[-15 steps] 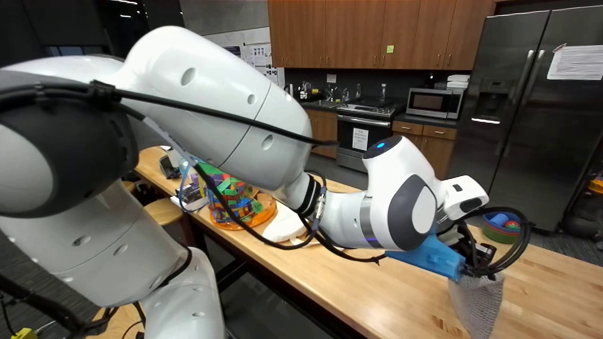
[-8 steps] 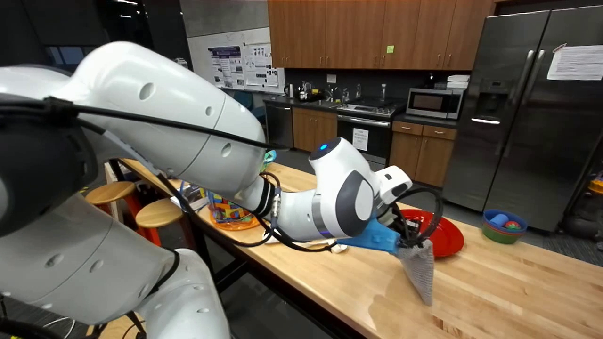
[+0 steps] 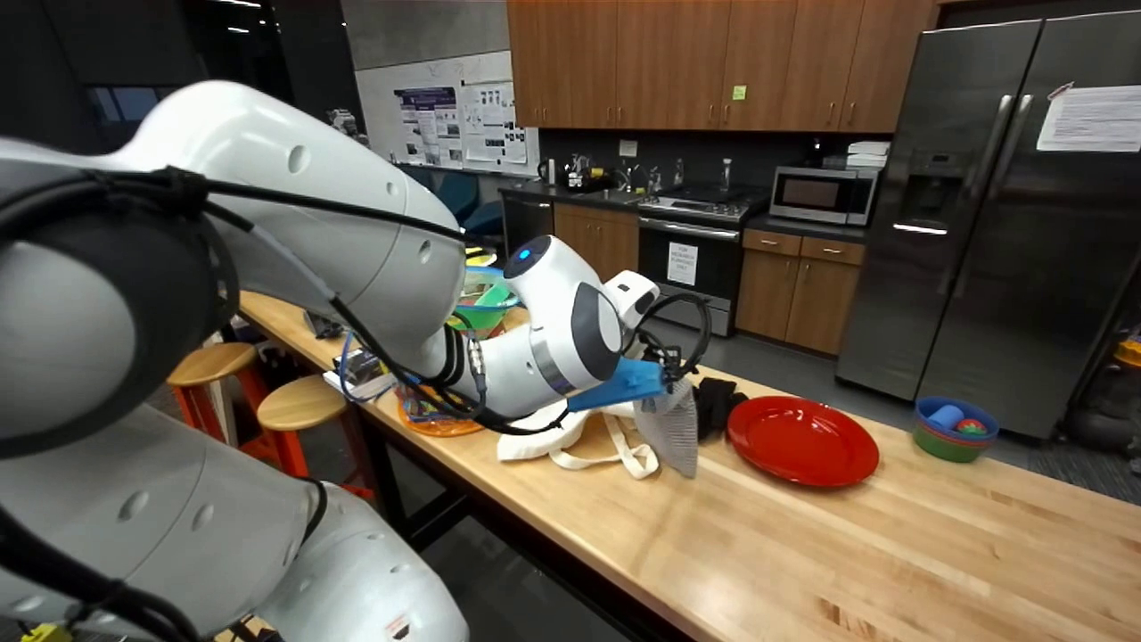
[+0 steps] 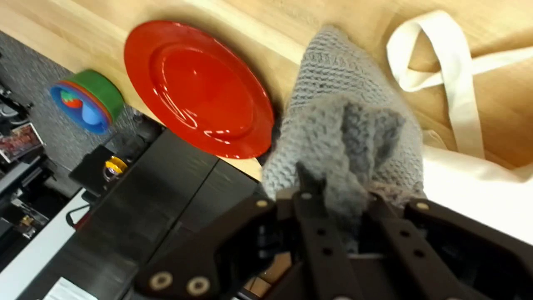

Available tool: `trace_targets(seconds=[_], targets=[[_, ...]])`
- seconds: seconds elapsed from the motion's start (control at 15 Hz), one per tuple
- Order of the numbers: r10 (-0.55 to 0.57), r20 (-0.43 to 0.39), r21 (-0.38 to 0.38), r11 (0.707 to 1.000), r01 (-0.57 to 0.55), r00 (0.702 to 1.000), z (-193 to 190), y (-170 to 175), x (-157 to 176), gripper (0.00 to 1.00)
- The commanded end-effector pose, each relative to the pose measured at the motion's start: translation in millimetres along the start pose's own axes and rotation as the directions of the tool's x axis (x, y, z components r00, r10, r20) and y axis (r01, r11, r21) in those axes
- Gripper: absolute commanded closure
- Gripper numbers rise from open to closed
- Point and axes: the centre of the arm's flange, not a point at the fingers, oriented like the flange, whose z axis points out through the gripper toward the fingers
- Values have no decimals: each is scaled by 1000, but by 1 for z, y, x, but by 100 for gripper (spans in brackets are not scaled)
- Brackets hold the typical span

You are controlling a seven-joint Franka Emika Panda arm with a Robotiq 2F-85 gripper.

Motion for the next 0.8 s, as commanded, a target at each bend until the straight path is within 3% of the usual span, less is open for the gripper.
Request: trace_targets(seconds=[0.0,0.33,0.73], targets=[[-60,-77,0,998,60,995,-5,-4,40,96],[-16,-104,-68,998,9,994,12,40,76,96],[92,-61,-162,982,-101,994,45,129,69,96]])
